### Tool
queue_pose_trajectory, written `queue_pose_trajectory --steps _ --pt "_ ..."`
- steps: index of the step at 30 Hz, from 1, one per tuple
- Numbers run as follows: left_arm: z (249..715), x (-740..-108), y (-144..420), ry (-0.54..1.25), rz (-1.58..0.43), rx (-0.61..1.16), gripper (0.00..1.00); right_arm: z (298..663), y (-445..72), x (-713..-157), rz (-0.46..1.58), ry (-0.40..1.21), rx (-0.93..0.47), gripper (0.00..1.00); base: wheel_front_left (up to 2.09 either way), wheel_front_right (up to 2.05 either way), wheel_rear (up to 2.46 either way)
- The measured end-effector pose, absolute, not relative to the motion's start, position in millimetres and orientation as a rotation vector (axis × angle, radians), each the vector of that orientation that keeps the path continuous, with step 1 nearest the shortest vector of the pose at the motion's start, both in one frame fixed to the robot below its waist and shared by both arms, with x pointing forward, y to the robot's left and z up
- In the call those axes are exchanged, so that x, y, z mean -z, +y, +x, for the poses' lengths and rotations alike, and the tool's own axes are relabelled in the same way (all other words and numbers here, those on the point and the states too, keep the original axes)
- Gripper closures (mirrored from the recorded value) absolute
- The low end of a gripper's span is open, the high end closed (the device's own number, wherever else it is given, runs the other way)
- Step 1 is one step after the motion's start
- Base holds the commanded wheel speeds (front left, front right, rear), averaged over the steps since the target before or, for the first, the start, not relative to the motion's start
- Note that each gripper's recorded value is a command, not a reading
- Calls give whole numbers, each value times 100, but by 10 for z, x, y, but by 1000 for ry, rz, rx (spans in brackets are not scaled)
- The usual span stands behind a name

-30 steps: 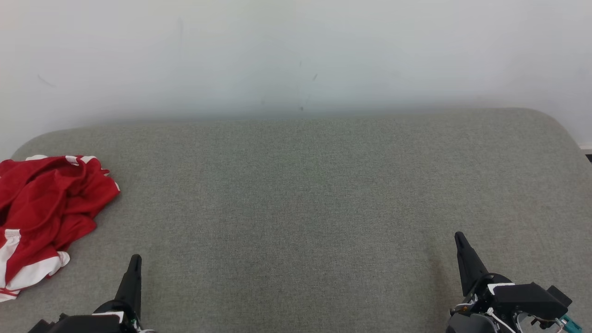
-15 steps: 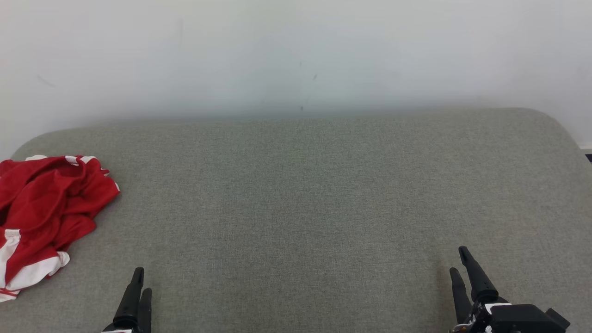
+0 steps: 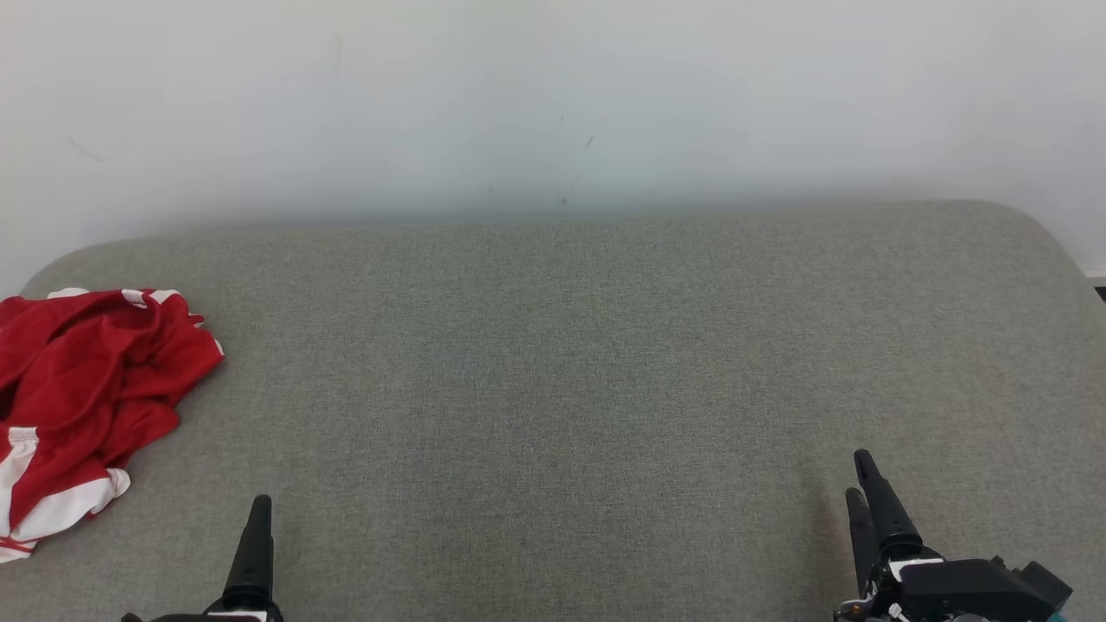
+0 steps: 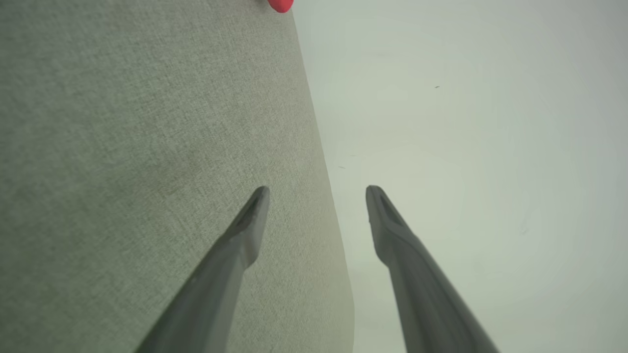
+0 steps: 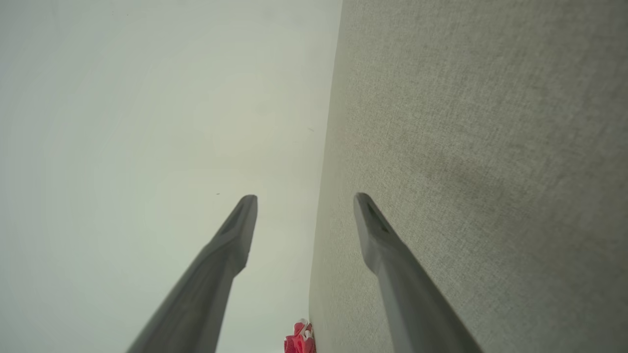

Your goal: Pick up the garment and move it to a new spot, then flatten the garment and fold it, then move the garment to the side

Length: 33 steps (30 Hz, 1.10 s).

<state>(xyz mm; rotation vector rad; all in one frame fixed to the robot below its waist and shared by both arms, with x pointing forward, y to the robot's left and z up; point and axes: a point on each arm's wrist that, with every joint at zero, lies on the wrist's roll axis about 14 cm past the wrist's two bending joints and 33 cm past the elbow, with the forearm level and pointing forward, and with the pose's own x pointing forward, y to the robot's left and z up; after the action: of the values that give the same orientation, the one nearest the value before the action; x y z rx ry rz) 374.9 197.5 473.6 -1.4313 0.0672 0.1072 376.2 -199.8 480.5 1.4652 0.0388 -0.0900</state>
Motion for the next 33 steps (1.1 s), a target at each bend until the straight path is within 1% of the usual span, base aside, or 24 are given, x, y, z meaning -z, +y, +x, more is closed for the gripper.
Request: queue_pose_trajectory --steps 13,22,33 --pt "3770 -4797 1889 83 -1154 -95 0 3784 -2001 -4832 1222 30 90 0 0 0 0" --pt "3767 -4820 1829 86 -964 -82 0 3797 -1979 -4879 1013 24 69 0 0 0 0" --pt "3758 -4861 1764 74 -741 -54 0 3811 -1995 -4940 829 0 59 0 0 0 0"
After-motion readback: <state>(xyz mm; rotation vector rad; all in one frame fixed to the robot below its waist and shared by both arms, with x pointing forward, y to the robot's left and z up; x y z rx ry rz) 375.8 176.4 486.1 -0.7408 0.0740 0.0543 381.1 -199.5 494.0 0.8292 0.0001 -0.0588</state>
